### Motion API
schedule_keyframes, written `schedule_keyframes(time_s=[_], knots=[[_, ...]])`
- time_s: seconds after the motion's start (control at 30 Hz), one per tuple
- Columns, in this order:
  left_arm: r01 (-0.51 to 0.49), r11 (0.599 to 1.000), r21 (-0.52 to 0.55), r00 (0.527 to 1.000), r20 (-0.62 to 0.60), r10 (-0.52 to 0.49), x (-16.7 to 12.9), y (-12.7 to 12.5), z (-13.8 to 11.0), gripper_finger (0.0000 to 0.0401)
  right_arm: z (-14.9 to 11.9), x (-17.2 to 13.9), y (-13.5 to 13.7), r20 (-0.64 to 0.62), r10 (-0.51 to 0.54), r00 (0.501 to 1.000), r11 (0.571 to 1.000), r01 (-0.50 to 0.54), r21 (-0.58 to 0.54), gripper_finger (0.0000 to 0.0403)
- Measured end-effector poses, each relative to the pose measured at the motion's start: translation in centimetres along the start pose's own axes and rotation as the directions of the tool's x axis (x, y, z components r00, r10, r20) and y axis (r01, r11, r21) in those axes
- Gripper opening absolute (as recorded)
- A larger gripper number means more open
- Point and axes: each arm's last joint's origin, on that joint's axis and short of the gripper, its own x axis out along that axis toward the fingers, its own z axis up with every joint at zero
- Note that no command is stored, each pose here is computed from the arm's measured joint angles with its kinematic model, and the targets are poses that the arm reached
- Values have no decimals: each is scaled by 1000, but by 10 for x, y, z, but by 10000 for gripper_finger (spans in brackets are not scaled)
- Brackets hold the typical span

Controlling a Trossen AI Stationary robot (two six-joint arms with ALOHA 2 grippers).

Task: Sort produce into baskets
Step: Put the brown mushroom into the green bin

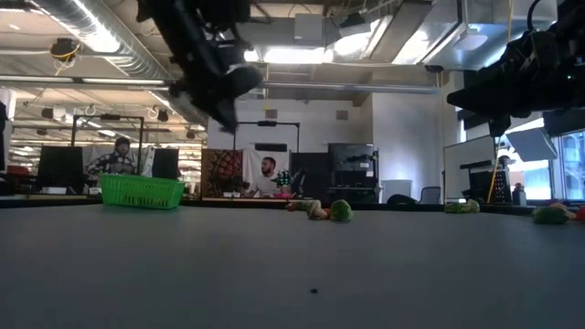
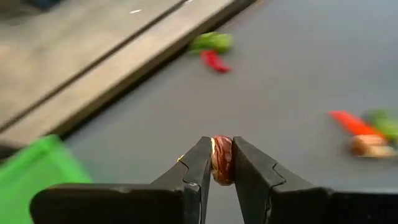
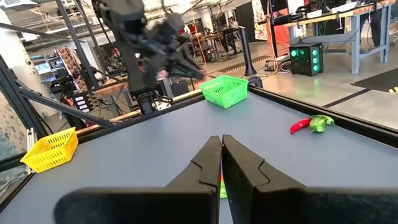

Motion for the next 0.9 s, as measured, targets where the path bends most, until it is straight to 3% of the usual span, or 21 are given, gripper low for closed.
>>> schedule_keyframes(time_s=[0.2, 0.37, 0.67, 0.8, 0.9], knots=[[-235, 971, -31, 963, -142, 229, 16, 42, -4, 54, 0, 0, 0, 0, 1, 1000, 1000, -1, 0, 17], [-347, 933, -96, 922, -218, 320, 35, 70, -10, 62, 0, 0, 0, 0, 1, 1000, 1000, -1, 0, 17], [-462, 873, -158, 864, -305, 402, 57, 105, -20, 78, 0, 0, 0, 3, 1, 1000, 1000, -1, 0, 17], [-476, 858, -193, 858, -317, 405, 60, 113, -19, 108, 1, 0, 0, 6, 1, 1000, 1000, -1, 0, 17], [-450, 869, -206, 870, -320, 374, 62, 114, -17, 140, 1, 0, 0, 8, 2, 1000, 1000, -2, 1, 17]])
